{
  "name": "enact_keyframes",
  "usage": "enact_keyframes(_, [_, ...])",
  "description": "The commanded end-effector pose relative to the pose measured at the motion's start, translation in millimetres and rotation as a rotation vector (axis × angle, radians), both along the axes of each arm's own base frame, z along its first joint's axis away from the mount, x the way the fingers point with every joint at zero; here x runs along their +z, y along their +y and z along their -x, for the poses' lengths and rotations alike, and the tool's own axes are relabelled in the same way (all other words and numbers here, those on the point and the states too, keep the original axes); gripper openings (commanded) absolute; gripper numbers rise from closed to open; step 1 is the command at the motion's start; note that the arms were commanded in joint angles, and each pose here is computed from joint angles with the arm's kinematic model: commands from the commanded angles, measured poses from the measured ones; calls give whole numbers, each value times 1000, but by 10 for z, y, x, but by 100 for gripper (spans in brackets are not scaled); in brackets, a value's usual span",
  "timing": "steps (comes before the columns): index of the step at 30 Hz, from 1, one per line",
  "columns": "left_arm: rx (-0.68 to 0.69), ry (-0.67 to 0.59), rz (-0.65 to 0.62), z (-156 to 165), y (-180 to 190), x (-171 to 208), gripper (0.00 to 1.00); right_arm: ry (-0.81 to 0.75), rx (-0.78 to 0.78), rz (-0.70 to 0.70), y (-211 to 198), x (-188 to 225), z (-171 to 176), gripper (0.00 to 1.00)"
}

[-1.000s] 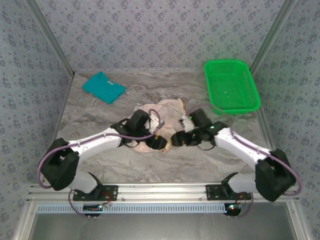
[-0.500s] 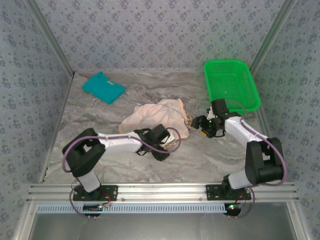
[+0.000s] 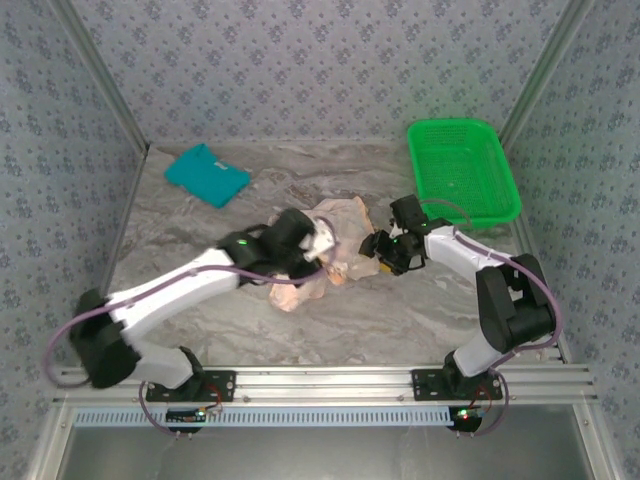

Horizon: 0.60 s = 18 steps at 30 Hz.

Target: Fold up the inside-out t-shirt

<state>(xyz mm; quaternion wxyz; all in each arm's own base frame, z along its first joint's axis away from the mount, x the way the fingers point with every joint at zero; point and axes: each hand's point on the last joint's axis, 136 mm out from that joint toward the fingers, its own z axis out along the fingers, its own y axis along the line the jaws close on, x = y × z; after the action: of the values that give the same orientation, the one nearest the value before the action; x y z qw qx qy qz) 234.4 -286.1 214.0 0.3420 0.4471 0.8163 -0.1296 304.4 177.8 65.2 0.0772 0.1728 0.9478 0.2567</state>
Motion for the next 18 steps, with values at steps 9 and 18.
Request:
enact_keyframes(9, [47,-64,36,53,523,424,0,14,-66,34,-48,69,-85,71])
enact_keyframes(18, [270,-292,154,-127,1047,1069,0,4,-194,13,-200,24,-425,68])
